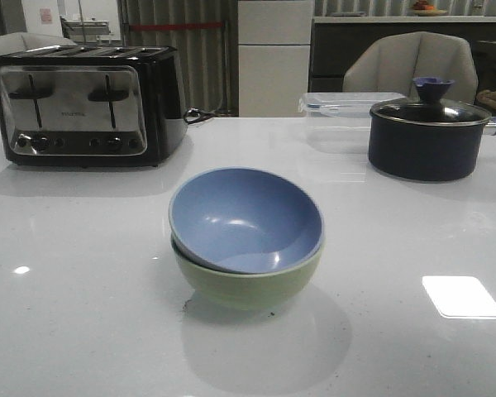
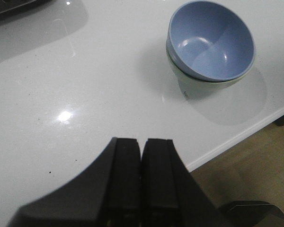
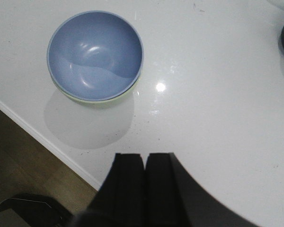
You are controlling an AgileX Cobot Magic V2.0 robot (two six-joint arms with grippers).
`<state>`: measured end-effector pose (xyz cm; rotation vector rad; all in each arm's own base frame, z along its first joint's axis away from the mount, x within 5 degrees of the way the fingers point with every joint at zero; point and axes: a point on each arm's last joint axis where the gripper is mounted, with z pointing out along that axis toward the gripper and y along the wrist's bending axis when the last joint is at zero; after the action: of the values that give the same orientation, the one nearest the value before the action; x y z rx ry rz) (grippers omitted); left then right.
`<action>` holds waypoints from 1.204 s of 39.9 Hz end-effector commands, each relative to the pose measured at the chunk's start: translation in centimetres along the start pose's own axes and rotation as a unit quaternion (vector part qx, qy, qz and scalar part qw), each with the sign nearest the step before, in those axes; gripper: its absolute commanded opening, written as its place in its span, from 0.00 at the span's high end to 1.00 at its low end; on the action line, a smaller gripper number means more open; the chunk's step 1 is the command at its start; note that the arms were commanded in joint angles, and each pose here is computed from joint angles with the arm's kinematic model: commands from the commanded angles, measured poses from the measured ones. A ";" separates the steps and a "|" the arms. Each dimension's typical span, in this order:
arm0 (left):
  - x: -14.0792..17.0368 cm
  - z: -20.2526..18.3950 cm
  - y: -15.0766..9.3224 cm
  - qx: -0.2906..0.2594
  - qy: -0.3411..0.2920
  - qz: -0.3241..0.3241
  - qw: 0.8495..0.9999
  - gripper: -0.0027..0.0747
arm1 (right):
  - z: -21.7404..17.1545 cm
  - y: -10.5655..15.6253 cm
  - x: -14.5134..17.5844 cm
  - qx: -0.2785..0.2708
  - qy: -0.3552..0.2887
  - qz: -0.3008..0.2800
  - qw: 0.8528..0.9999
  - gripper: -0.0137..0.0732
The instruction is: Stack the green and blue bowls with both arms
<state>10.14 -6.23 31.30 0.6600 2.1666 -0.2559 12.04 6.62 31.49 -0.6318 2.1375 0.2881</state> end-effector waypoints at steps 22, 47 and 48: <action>8.8 -0.7 1.8 -0.173 -0.304 -0.081 0.933 0.85 | -0.6 -0.1 -1.3 0.008 -0.047 -0.009 0.999 0.78; 12.3 0.8 2.0 -0.227 -0.380 -0.115 0.889 0.85 | -0.6 -0.1 -1.3 0.008 -0.046 -0.009 0.999 0.78; 12.3 0.8 2.0 -0.227 -0.380 -0.115 0.889 0.85 | -0.6 -0.1 -1.3 0.008 -0.046 -0.009 0.999 0.78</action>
<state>5.62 -0.34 20.55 0.0172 1.5591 -0.0745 12.04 6.61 31.48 -0.6329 2.1378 0.2861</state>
